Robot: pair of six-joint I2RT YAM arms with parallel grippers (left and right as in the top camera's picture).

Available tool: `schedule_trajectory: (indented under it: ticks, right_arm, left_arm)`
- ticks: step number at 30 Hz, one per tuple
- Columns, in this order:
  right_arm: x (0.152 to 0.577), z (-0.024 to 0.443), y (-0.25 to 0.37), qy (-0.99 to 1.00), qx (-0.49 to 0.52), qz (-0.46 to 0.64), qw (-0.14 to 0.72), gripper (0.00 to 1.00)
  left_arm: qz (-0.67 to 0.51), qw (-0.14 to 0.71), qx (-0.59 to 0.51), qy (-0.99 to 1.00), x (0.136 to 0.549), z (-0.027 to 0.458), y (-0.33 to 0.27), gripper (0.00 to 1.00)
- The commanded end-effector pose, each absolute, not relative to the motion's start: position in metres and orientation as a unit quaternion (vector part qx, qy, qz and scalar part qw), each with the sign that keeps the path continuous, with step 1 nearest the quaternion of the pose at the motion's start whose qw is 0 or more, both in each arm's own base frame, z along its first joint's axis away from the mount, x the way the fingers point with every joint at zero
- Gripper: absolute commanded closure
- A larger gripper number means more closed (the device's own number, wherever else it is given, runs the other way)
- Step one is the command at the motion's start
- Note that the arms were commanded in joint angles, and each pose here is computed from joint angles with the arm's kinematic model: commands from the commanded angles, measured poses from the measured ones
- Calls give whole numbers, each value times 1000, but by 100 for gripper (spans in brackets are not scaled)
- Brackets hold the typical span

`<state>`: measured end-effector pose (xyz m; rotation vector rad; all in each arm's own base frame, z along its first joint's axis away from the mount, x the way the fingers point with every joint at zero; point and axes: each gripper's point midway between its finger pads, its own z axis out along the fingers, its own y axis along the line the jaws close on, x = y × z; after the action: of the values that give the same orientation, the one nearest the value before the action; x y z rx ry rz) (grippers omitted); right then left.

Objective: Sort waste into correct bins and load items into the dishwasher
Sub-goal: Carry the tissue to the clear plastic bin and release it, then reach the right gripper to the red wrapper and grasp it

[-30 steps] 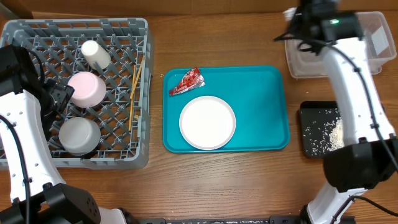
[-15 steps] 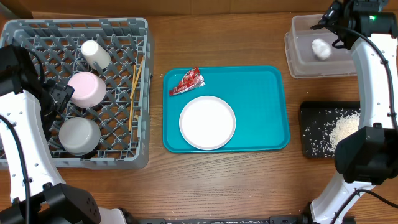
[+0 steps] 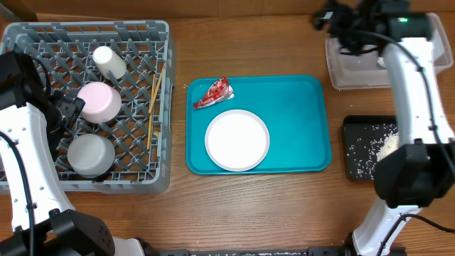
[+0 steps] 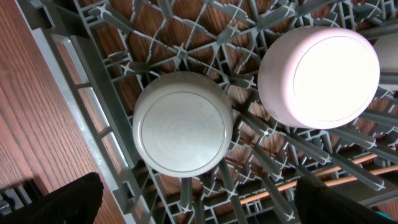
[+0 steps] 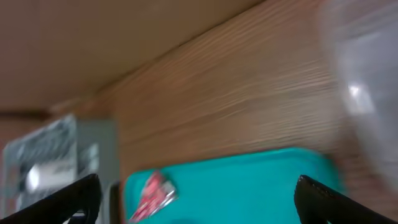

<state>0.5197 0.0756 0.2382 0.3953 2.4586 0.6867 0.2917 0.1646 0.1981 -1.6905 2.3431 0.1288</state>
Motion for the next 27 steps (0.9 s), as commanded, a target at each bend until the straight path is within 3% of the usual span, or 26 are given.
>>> schedule_trajectory:
  ticks: [1, 15, 27]
  right_arm:
    - [511, 223, 140, 927, 87, 263, 252, 0]
    - [487, 107, 298, 960, -38, 148, 234, 0]
    - [476, 33, 312, 975, -53, 106, 191, 0]
  left_arm:
    - [42, 129, -591, 795, 292, 200, 166, 0]
    - [42, 129, -591, 795, 292, 200, 166, 0]
    - [42, 129, -591, 795, 292, 200, 166, 0]
